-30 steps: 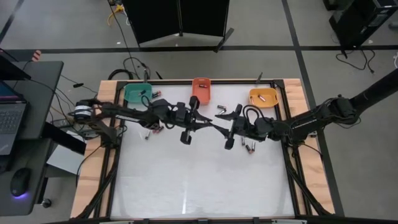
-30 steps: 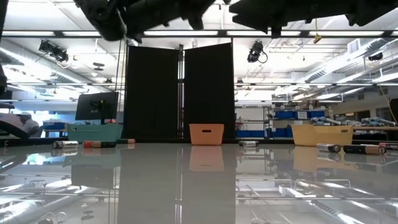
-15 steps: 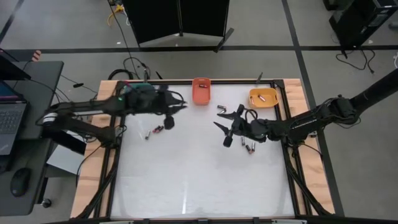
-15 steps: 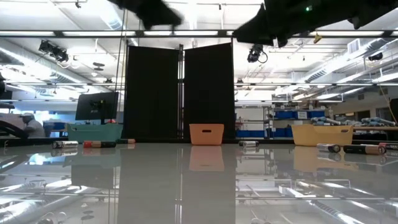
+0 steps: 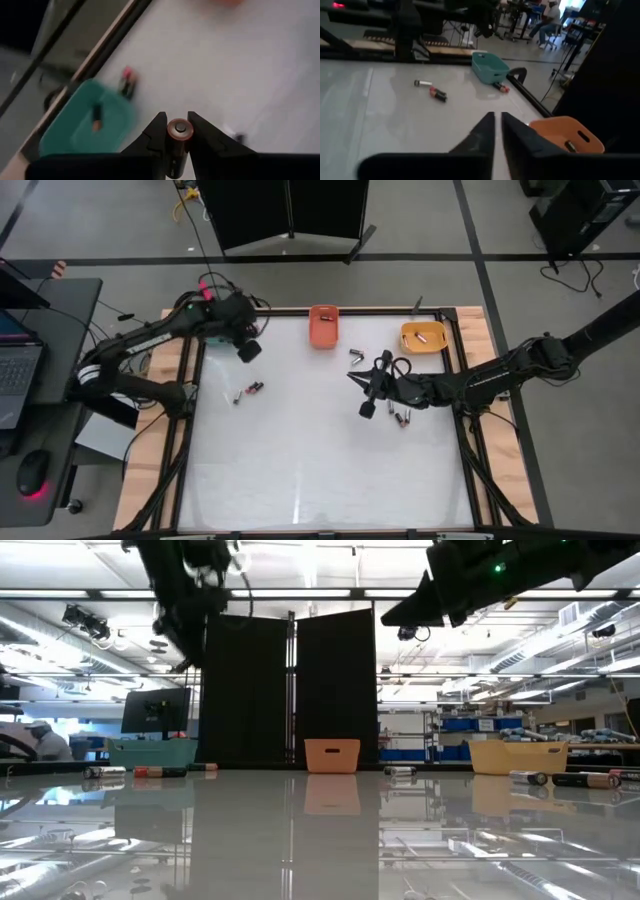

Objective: Sort batteries
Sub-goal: Put the top right copper battery into the green container

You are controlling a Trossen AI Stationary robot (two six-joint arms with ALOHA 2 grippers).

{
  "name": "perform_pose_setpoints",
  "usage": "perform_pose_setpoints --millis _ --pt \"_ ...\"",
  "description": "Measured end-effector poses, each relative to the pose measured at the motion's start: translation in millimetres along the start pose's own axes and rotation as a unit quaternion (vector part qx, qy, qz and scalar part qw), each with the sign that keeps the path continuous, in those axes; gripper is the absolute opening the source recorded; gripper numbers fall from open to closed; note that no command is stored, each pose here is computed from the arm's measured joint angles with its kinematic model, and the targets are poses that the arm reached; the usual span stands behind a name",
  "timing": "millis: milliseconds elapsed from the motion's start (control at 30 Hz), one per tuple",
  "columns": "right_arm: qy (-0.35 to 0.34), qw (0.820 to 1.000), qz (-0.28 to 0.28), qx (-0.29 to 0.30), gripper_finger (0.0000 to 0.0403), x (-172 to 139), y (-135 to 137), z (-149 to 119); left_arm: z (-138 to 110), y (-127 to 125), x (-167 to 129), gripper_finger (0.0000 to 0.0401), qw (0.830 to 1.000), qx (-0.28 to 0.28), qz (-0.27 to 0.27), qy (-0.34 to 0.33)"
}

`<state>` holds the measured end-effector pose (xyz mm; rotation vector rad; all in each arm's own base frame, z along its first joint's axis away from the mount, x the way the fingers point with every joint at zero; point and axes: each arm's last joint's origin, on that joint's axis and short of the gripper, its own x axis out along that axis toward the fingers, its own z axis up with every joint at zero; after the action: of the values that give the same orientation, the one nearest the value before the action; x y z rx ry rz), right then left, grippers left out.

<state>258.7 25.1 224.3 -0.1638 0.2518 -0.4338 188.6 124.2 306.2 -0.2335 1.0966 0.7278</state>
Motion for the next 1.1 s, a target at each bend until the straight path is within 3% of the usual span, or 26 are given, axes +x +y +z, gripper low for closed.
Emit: perform_pose_setpoints --millis 67,233,433,833,1100 --pt "0.009 1.0 0.001 -0.006 0.0011 0 0 -2 3 10 15 0.0056 0.999 -0.003 0.024 0.031" --pt "0.029 1.0 0.002 0.004 0.0026 0 0 -6 10 31 54 0.0056 0.995 -0.006 0.045 0.091" --pt "0.045 0.999 0.003 0.005 0.0008 0 1 -10 8 63 96 0.0056 0.985 -0.018 0.057 0.16" --pt "0.062 0.998 0.005 0.004 0.0007 -1 1 -14 -6 112 134 0.0056 0.97 -0.109 0.08 0.204" --pt "0.063 0.998 0.004 0.005 0.0015 -1 1 -14 -17 123 149 0.0056 0.962 -0.139 0.086 0.22"
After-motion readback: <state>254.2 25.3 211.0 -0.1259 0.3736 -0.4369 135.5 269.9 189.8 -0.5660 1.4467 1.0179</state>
